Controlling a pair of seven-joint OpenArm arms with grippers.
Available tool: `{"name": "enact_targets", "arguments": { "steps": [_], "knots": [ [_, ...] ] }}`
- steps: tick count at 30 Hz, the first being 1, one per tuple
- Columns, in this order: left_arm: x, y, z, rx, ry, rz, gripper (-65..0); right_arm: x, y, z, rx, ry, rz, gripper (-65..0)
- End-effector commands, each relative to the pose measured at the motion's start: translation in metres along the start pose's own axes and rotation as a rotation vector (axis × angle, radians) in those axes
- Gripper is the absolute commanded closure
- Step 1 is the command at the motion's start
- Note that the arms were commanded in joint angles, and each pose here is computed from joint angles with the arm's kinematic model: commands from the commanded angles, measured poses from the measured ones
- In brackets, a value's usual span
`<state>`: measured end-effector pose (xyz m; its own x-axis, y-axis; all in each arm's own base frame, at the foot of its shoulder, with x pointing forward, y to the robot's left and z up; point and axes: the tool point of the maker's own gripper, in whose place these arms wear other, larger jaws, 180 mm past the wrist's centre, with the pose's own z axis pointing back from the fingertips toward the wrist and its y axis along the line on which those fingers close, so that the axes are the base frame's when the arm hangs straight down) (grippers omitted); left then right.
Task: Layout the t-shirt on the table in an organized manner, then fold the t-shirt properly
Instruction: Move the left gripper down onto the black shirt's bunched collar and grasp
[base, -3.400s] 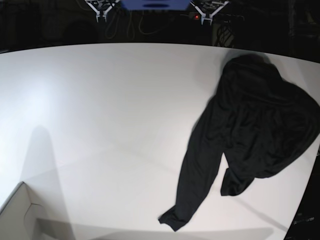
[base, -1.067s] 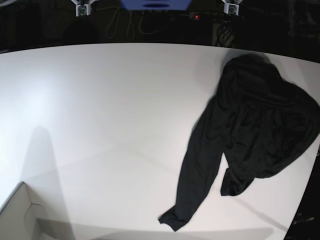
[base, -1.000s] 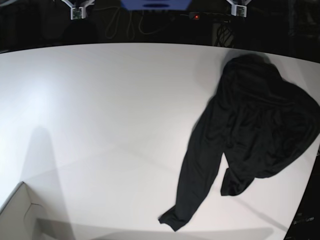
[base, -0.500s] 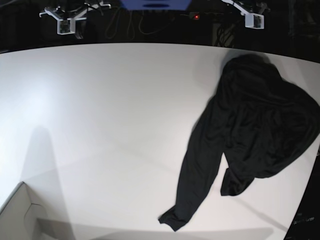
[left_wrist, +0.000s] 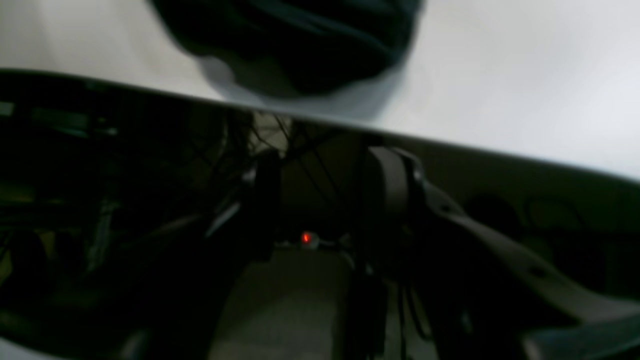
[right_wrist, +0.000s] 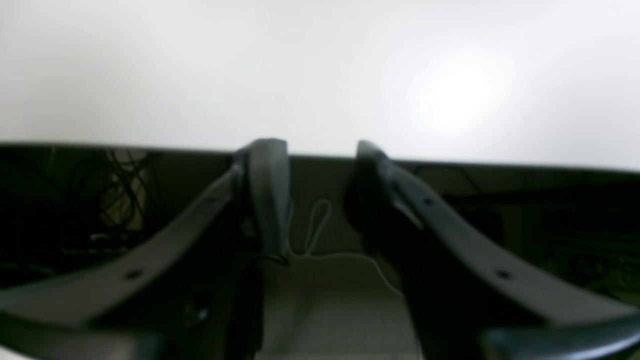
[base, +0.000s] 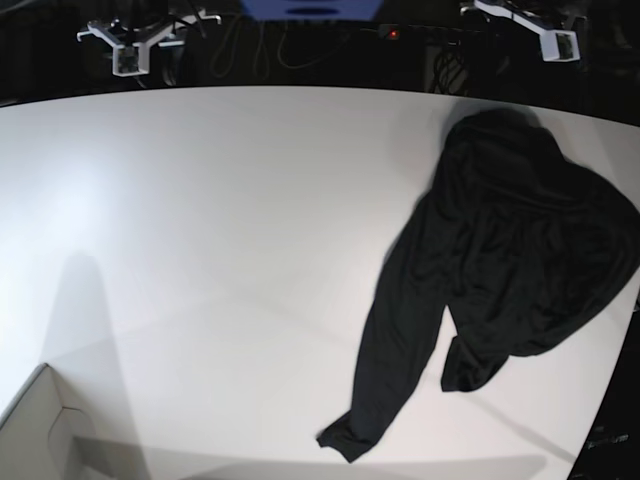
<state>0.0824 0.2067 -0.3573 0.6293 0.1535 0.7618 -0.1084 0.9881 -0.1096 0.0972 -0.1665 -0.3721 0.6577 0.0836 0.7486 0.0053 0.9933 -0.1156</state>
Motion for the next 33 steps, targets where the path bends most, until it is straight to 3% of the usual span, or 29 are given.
{"name": "enact_targets", "arguments": {
  "steps": [1, 10, 21, 33],
  "knots": [
    [0.015, 0.004, 0.001, 0.014, -0.051, -0.004, -27.3, 0.007, 0.000, 0.004, 0.004, -0.027, 0.005, -26.8],
    [0.063, 0.045, -0.017, 0.187, -0.242, 0.065, -27.6, 0.010, 0.000, -0.001, 0.003, -0.033, 0.002, -28.4],
    [0.069, 0.066, -0.063, 0.250, -0.146, 0.194, -27.6, 0.010, -0.001, -0.001, 0.002, -0.033, 0.004, -28.4],
    [0.060, 0.054, -0.087, 0.217, -0.107, 0.234, -27.5, 0.015, -0.002, -0.006, 0.000, -0.050, 0.007, -28.5]
  ]
}}
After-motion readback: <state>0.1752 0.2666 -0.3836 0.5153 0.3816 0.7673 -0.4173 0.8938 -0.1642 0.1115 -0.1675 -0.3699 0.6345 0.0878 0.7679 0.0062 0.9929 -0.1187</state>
